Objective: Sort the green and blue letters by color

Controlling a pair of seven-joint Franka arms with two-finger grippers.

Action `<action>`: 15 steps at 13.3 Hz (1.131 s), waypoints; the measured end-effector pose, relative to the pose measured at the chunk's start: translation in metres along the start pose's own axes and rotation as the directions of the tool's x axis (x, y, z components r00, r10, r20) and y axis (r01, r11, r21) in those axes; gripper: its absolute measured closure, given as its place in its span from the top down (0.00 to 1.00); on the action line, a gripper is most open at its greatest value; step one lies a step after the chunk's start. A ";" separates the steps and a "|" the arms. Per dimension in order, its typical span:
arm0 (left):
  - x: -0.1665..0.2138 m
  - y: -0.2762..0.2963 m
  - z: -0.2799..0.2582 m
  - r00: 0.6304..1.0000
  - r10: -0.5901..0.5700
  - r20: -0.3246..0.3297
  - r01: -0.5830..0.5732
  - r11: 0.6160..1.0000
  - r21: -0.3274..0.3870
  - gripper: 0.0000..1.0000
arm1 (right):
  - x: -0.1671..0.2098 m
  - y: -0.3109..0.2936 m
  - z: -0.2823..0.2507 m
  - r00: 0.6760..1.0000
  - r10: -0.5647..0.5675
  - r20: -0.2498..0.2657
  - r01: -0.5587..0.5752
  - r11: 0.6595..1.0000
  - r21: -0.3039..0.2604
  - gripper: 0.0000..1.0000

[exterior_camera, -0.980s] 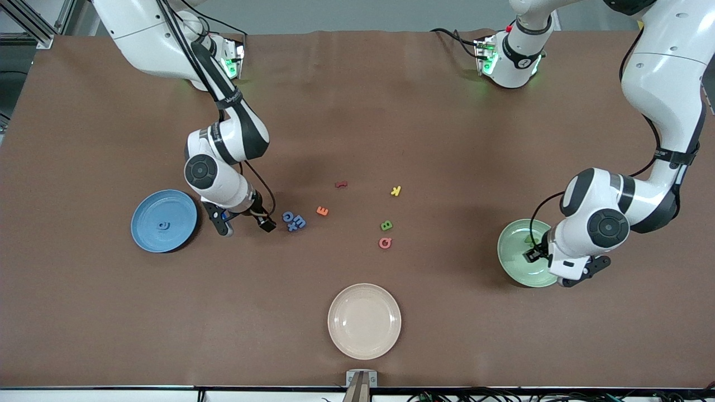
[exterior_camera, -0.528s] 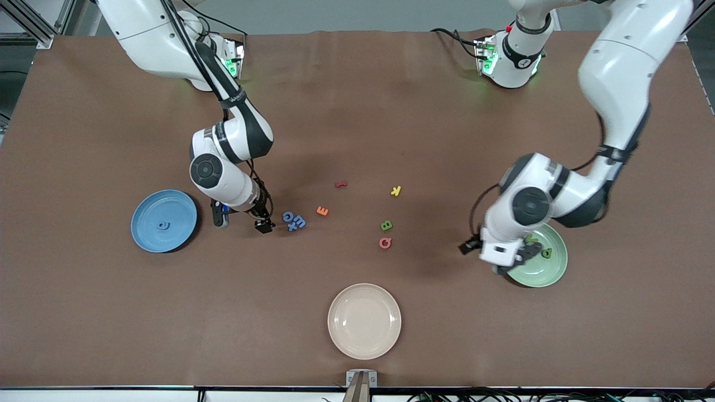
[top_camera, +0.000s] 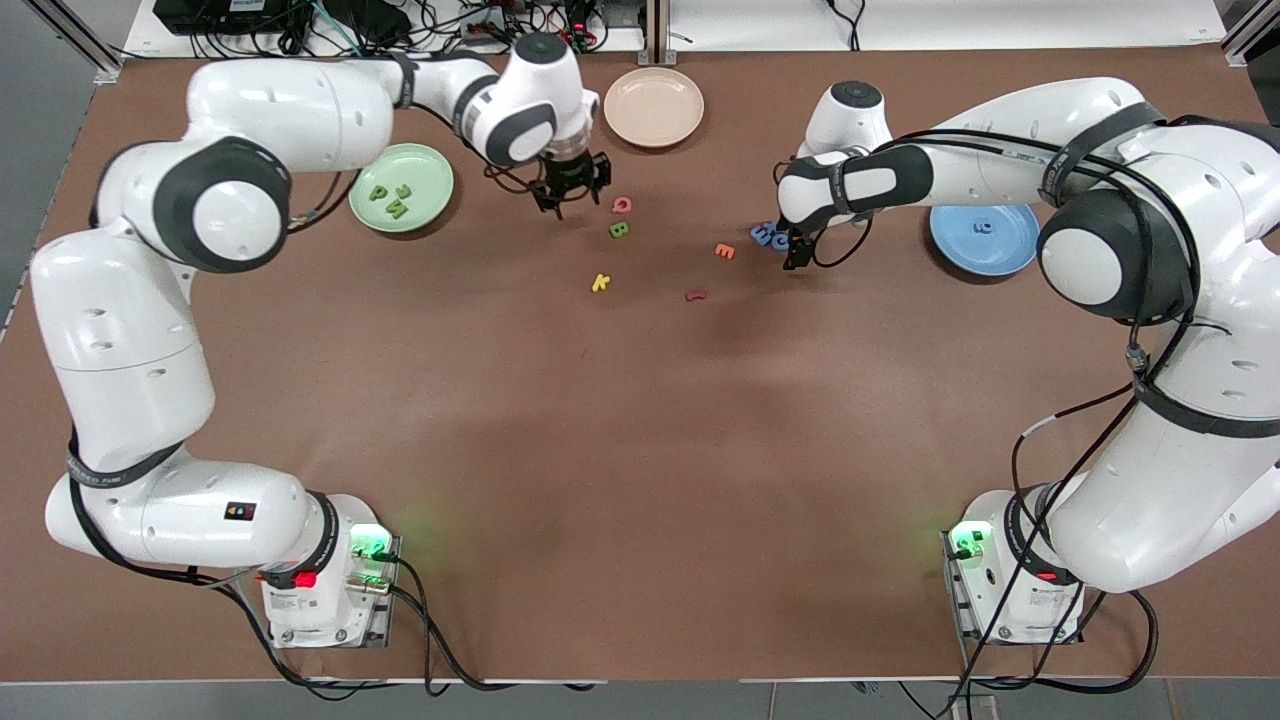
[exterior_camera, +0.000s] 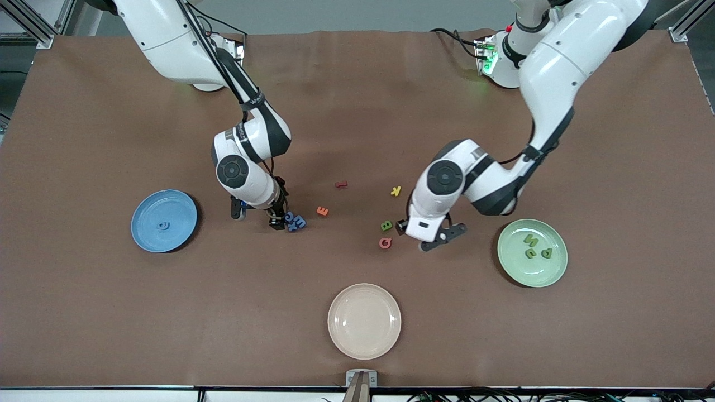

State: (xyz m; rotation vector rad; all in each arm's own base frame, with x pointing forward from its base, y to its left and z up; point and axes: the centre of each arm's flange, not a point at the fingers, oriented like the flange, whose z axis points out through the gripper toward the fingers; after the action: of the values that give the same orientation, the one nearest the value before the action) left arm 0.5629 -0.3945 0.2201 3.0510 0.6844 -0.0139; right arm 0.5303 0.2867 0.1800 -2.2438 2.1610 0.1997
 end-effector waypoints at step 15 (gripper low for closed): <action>-0.051 0.036 0.050 1.000 -0.011 0.005 0.011 1.000 -0.017 0.62 | -0.008 -0.013 0.008 0.999 -0.016 -0.051 0.018 0.999 0.043 0.82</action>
State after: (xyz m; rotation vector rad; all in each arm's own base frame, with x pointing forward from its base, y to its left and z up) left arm 0.5317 -0.4502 0.1713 3.0297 0.6968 -0.0156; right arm 0.5424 0.2956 0.1721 -2.2669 2.1479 0.0948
